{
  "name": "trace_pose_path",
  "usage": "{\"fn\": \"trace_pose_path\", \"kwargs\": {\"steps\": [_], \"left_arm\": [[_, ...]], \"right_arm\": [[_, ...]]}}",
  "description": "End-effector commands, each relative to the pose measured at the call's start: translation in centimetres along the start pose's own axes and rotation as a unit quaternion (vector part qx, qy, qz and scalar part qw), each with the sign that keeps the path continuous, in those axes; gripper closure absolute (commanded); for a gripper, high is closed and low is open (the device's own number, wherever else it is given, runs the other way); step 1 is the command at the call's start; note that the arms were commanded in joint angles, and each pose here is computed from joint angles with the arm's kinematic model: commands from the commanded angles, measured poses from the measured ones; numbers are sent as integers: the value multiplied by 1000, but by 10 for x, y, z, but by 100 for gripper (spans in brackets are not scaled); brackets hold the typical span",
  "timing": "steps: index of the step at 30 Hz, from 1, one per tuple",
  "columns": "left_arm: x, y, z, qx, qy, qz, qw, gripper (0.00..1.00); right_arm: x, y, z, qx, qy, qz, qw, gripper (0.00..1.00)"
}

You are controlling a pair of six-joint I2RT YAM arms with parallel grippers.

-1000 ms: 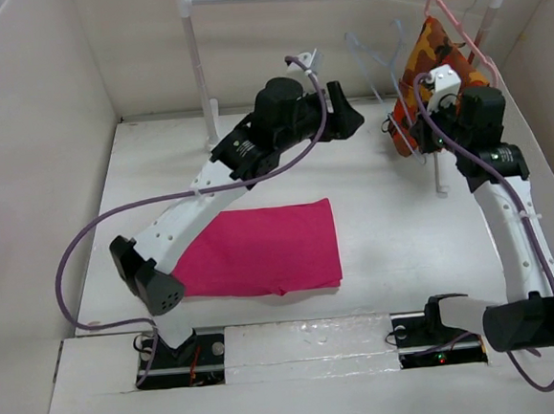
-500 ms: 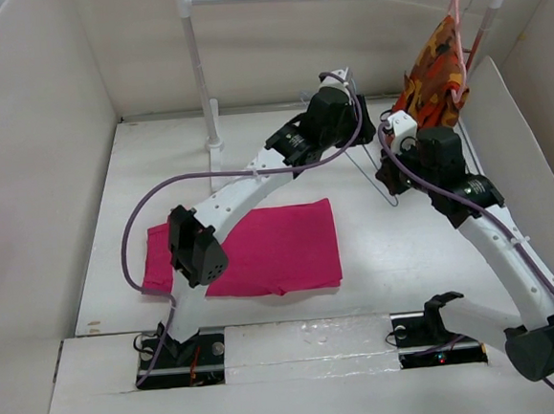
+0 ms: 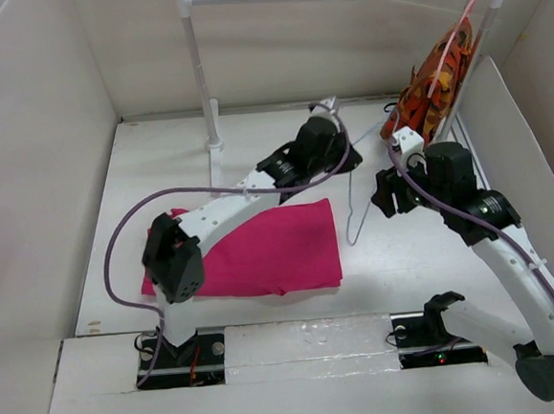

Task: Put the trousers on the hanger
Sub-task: Pick up the hanger from the clothesline.

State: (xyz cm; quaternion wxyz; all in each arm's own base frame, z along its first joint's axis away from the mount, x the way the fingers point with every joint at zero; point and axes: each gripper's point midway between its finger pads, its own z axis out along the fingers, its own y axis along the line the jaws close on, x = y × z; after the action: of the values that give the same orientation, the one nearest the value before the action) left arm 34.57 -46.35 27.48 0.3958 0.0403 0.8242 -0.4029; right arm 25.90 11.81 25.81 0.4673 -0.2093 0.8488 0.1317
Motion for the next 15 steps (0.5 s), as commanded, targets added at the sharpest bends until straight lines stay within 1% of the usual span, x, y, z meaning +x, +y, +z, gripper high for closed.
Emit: {"fn": "trace_pose_path", "kwargs": {"steps": [1,2,3,5,6,7,8,9,10,11,12,13,14,15], "left_arm": [[-12,-22,-51,74,-28,-50,996,100],[-11,-24,-55,90,-38,-59,993,100],[12,-2,-53,70,-21,-68,995,100],[19,-6,-64,82,-30,-83,993,100],[37,12,-62,64,-19,-88,994,100],[40,7,-68,73,-24,-93,993,100],[49,7,-71,72,-21,-104,992,100],[62,22,-70,52,-21,-111,992,100],[64,19,-74,60,-27,-120,991,100],[68,23,-74,50,-31,-139,988,100],[88,26,-75,41,-21,-142,989,100],[94,26,-76,36,-25,-146,988,100],[96,31,-75,19,-41,-146,988,100],[110,31,-75,10,-34,-148,988,100]], "right_arm": [[9,3,-29,-6,5,-4,1000,34],[8,10,-32,-27,3,-9,1000,34],[8,12,-35,-36,2,-9,999,34],[13,21,-34,-65,7,-13,998,34],[17,30,-31,-91,8,-12,996,35],[16,33,-26,-101,-6,-13,995,48],[20,43,-21,-128,-8,1,992,63],[41,48,-9,-145,12,15,989,78],[39,50,-2,-154,-3,18,988,100],[43,56,3,-165,-1,33,986,100],[59,57,12,-168,11,48,985,100],[53,55,17,-165,-9,48,985,100],[53,59,19,-169,-11,61,984,100],[60,58,26,-166,-6,68,984,100]]}}
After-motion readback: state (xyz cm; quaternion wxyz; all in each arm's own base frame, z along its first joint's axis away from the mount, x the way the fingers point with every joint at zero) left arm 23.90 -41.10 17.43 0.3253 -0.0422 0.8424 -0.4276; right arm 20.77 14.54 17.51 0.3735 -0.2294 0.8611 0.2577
